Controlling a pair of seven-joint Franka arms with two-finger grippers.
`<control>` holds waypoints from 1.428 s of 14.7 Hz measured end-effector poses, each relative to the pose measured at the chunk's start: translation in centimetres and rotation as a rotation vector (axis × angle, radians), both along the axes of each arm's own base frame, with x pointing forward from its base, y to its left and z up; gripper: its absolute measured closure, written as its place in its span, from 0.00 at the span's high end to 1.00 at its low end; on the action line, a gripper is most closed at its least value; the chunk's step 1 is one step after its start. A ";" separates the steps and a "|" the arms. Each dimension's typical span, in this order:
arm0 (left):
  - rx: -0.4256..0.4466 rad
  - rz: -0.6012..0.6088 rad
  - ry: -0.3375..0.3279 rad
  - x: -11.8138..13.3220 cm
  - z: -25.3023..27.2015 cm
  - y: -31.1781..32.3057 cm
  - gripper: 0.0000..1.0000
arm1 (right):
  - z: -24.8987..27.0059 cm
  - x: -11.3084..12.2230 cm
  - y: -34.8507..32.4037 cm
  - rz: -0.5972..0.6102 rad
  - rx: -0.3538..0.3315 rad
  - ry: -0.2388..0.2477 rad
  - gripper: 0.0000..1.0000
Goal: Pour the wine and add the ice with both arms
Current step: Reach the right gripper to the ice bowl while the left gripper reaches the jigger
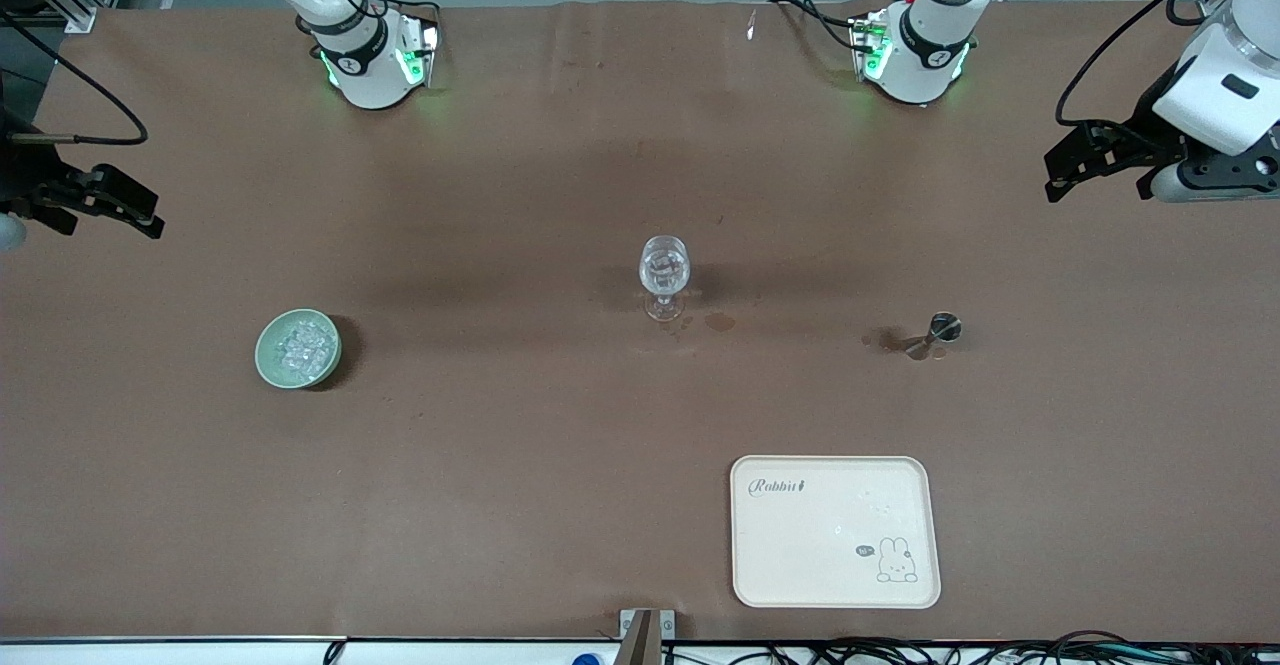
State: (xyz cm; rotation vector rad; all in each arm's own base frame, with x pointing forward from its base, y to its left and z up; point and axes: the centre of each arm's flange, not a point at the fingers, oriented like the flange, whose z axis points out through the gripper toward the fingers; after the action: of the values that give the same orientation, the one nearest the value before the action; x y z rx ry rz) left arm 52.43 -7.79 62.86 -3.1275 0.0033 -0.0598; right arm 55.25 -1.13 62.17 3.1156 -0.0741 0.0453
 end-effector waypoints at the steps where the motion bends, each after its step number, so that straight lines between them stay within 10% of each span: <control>1: 0.000 0.000 0.005 0.0 -0.1 0.0 1.00 | 0.0 0.0 0.0 0.000 0.000 0.000 0.97; 11: -0.028 0.181 0.106 3.8 -4.2 10.9 1.00 | 0.0 0.0 0.0 -0.004 0.022 -0.002 0.98; 21: -0.192 0.748 0.378 9.8 -21.9 14.8 1.00 | -4.6 2.7 -1.5 -0.030 0.021 -0.002 0.99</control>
State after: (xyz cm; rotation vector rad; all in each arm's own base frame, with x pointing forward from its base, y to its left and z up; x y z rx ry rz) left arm 62.24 7.05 40.99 -3.0259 -1.2000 0.5576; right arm 57.99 -2.63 57.58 3.1342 -0.1214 0.0468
